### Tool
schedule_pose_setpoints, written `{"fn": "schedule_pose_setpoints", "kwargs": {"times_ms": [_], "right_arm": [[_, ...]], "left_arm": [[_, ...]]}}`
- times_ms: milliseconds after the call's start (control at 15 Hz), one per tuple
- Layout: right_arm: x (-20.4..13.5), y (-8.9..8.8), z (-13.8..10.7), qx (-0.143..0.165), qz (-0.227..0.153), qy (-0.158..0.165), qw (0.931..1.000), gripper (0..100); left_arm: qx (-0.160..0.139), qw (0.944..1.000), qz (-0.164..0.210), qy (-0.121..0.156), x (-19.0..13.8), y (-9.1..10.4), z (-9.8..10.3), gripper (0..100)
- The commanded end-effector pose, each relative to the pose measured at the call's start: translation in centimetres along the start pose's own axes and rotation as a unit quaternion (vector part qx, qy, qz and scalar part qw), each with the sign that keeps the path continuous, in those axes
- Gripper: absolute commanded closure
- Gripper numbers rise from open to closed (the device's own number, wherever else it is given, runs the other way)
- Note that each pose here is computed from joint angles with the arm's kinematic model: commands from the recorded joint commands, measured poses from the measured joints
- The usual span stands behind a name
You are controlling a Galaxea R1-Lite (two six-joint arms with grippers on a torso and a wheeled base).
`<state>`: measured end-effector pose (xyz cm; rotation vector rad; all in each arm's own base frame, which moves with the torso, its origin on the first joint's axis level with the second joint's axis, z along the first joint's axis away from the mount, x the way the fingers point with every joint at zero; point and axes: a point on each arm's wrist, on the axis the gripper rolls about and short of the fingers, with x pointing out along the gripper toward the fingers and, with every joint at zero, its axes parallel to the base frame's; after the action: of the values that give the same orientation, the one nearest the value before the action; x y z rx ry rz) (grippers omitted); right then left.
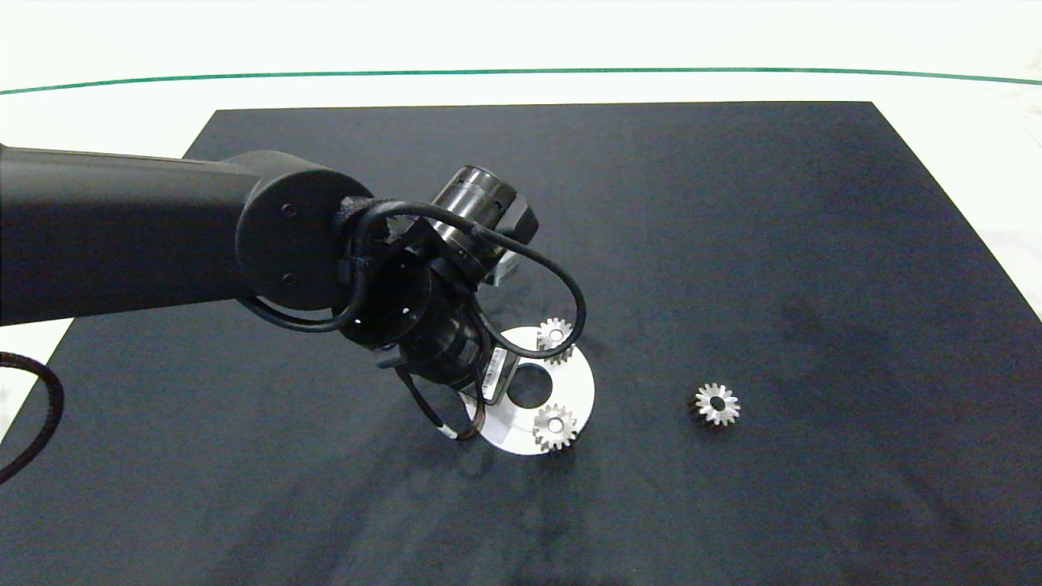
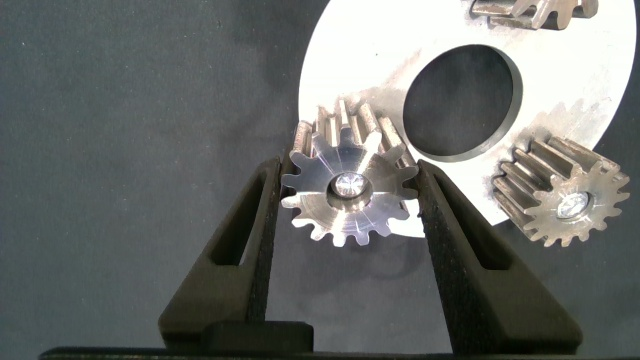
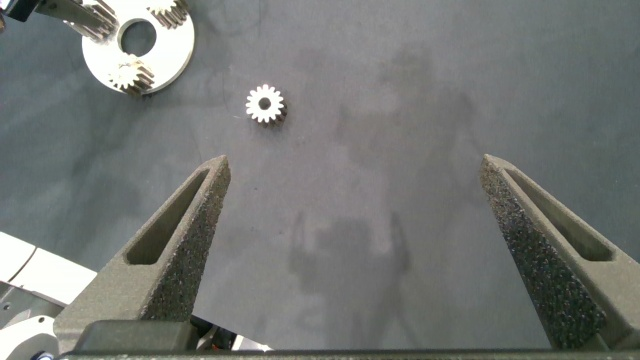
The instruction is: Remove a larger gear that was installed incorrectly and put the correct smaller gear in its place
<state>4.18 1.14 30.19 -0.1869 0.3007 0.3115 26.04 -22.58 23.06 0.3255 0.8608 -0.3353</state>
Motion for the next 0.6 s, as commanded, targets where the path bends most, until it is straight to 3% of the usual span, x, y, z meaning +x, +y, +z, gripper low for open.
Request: {"fn": "schedule_pose_setpoints", "kwargs": {"times_ms": [67, 600], "right_arm": [[0.05, 0.01, -0.06, -0.001, 0.001, 0.003, 1.0000, 0], [0.05, 0.01, -0.06, 0.000, 0.001, 0.003, 1.0000, 0]], "left_arm": [[-0.002, 1.0000, 0.001, 0.000, -0.15, 0.05, -0.03, 72], [-0.016, 0.9999, -0.001, -0.006, -0.69, -0.15, -0.10, 72]]}}
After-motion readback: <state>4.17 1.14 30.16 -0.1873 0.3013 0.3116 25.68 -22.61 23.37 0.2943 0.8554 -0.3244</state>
